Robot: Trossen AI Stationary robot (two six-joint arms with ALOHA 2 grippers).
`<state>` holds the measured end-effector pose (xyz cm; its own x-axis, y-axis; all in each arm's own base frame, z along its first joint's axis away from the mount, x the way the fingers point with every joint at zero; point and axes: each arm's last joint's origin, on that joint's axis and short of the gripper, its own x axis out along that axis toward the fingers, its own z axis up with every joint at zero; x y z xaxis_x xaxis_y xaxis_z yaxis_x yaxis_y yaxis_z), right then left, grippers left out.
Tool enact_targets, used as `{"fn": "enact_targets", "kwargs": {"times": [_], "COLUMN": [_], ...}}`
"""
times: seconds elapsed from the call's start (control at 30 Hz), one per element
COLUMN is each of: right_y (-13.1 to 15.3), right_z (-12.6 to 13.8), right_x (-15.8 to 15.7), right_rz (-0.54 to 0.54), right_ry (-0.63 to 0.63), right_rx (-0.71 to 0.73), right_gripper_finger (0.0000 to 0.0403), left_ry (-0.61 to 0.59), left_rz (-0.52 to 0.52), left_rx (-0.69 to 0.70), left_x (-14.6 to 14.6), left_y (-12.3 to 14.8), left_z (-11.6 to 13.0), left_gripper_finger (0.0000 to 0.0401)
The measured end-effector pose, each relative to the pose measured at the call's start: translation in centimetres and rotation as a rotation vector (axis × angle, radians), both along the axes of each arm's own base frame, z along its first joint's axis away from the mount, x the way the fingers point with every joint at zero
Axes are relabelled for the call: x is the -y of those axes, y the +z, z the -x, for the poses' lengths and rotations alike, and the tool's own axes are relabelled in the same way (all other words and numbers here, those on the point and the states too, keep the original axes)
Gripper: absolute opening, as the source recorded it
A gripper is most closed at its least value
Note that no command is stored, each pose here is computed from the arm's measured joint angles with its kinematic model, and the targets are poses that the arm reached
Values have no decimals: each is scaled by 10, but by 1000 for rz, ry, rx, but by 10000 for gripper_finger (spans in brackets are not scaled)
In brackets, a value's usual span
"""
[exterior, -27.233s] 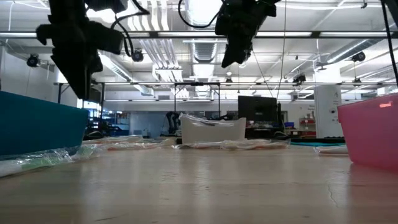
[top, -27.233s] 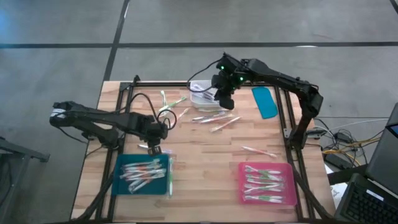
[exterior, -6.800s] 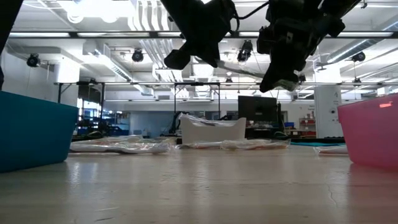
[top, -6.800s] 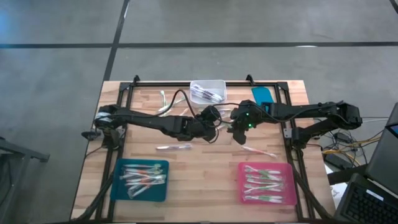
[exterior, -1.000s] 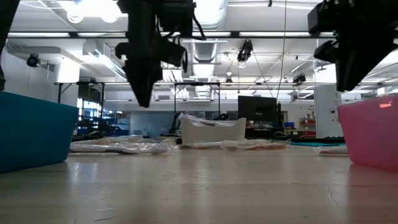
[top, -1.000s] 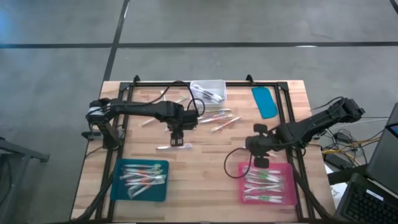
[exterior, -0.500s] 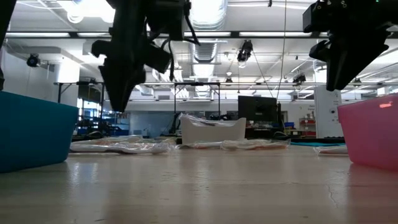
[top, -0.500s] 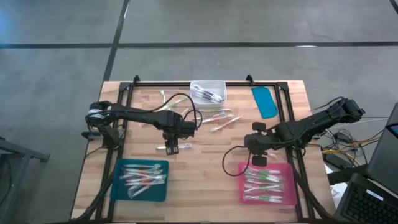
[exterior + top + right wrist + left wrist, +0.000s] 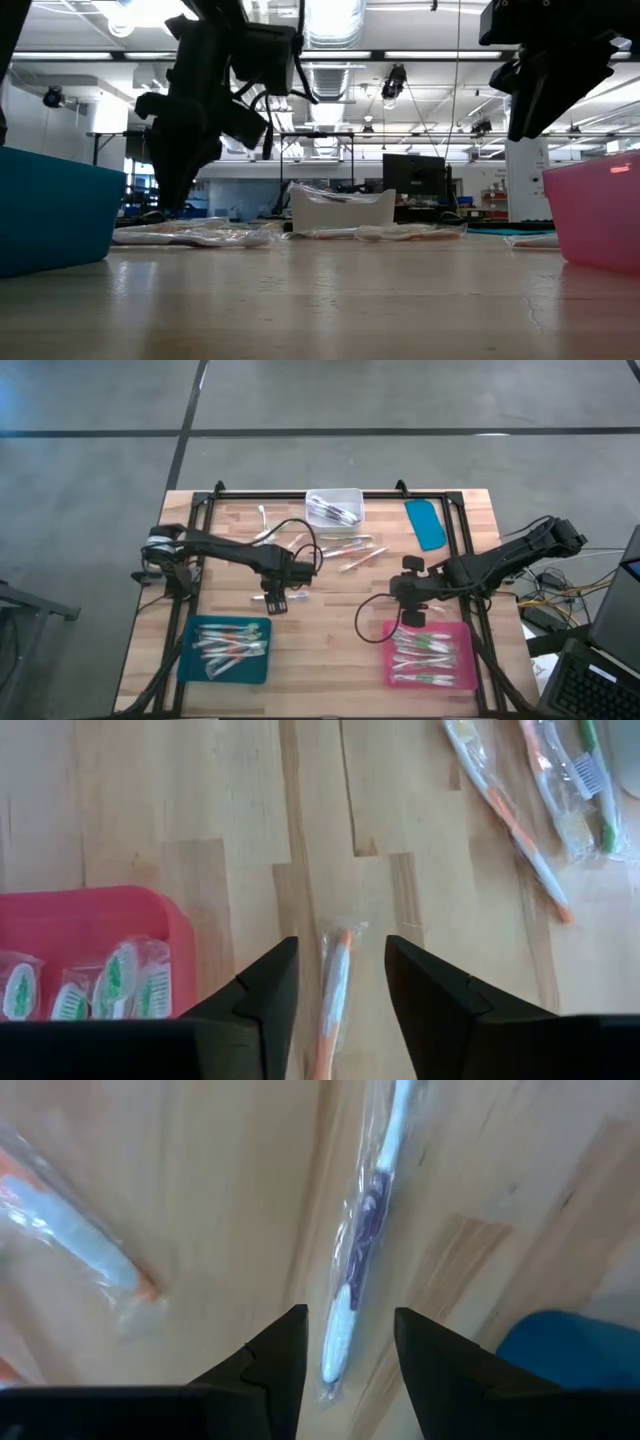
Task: Pick & Place Toothbrushes
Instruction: Put the violet toothbrush into the white bin
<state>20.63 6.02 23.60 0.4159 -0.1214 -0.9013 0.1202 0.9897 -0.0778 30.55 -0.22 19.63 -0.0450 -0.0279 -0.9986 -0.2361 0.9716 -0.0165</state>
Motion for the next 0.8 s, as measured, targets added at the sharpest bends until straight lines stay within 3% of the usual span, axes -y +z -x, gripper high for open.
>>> {"fn": "enact_targets", "kwargs": {"times": [0.43, 0.8], "right_y": [0, 0], "right_z": [0, 0], "right_x": [1, 3], "right_rz": [37, 119], "right_ry": [30, 69], "right_rx": [3, -1], "right_gripper_finger": [157, 117], "left_ry": [-31, -33], "left_rz": [15, 33], "left_rx": [-99, -123], "left_x": [5, 7], "left_y": [-32, -53], "left_z": [-9, -17], "left_gripper_finger": [155, 153]}}
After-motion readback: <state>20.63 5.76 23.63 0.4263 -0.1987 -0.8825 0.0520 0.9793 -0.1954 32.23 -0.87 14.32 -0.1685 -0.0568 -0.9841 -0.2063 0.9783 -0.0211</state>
